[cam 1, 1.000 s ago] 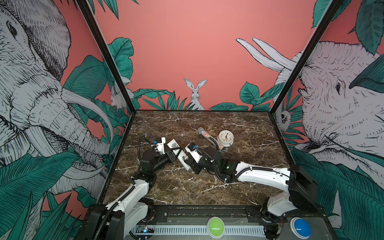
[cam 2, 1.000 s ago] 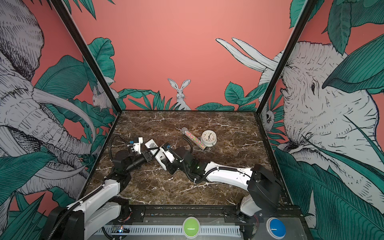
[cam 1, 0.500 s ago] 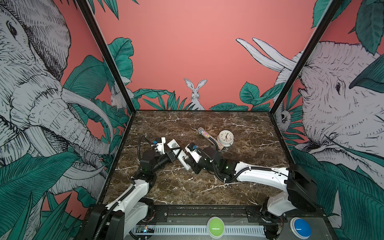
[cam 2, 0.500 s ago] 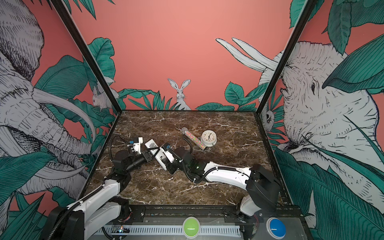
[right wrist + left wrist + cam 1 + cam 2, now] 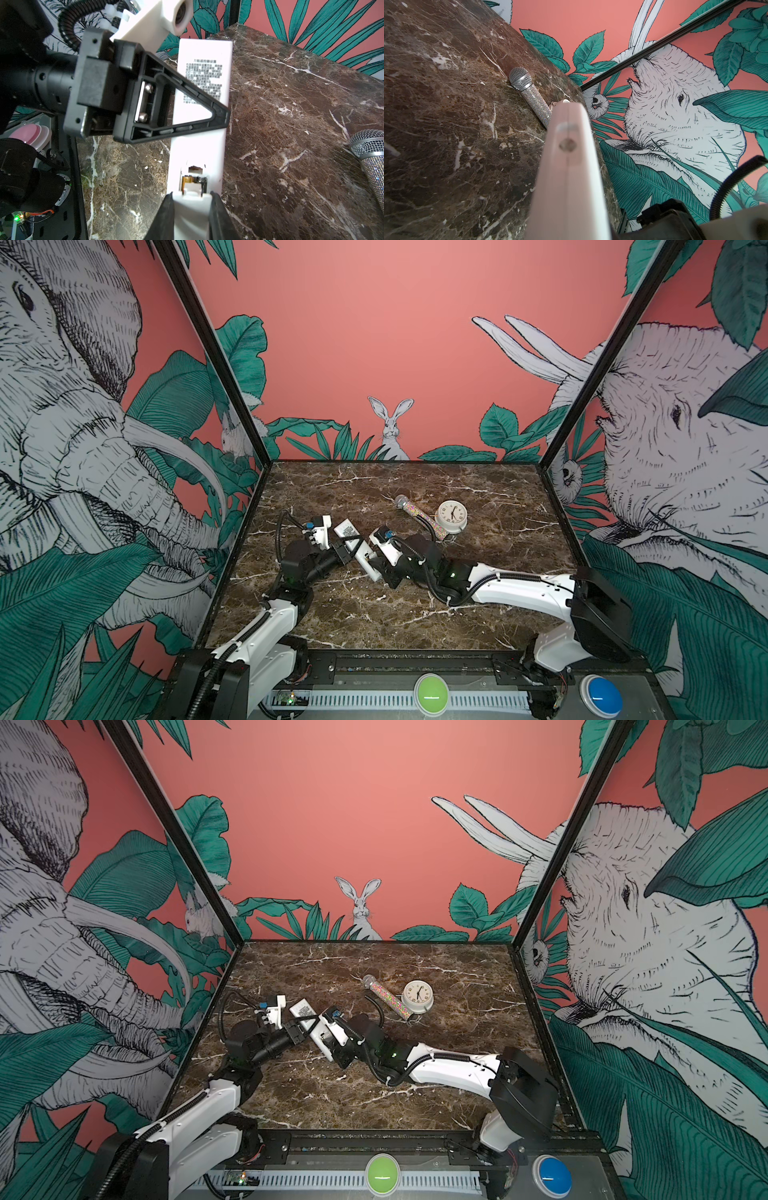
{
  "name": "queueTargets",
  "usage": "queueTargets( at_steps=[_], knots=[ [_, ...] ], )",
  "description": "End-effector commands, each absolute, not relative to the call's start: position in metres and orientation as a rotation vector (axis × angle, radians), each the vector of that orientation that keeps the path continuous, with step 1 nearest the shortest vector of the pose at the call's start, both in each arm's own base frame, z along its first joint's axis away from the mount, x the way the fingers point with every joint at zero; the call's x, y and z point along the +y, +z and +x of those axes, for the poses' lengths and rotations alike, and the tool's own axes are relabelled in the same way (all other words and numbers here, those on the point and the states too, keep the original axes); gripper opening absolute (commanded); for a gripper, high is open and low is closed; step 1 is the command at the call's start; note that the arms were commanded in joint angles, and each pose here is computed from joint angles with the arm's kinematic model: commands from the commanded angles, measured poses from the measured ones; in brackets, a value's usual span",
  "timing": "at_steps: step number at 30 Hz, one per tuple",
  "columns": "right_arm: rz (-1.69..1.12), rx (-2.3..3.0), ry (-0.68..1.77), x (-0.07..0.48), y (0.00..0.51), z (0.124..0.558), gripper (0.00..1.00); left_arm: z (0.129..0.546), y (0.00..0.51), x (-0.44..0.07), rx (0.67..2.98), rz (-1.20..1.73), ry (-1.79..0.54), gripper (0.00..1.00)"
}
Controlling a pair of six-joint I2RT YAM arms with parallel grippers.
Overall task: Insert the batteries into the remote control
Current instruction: 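Lower the cover onto the battery compartment and slide it closed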
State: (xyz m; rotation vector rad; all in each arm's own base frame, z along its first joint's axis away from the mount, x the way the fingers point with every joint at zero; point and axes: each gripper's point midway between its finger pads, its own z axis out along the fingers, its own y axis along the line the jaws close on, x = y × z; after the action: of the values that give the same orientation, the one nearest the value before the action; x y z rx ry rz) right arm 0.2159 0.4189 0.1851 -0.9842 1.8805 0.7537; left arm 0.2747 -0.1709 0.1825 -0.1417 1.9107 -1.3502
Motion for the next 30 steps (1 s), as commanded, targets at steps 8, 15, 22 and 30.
queueTargets(
  at_steps=[8, 15, 22, 30],
  knots=[
    [-0.993, 1.867, 0.769, 0.425, 0.181, 0.214, 0.27, 0.274, 0.195, -0.171, 1.852, -0.106, -1.367, 0.00],
    [-0.992, 1.859, 0.774, 0.426, 0.185, 0.214, 0.40, 0.275, 0.196, -0.172, 1.853, -0.103, -1.367, 0.00],
    [-0.983, 1.852, 0.772, 0.424, 0.190, 0.214, 0.46, 0.276, 0.197, -0.172, 1.851, -0.102, -1.366, 0.00],
    [-1.071, 1.834, 0.743, 0.410, 0.211, 0.202, 0.50, 0.274, 0.196, -0.175, 1.867, -0.067, -1.364, 0.00]
  ],
)
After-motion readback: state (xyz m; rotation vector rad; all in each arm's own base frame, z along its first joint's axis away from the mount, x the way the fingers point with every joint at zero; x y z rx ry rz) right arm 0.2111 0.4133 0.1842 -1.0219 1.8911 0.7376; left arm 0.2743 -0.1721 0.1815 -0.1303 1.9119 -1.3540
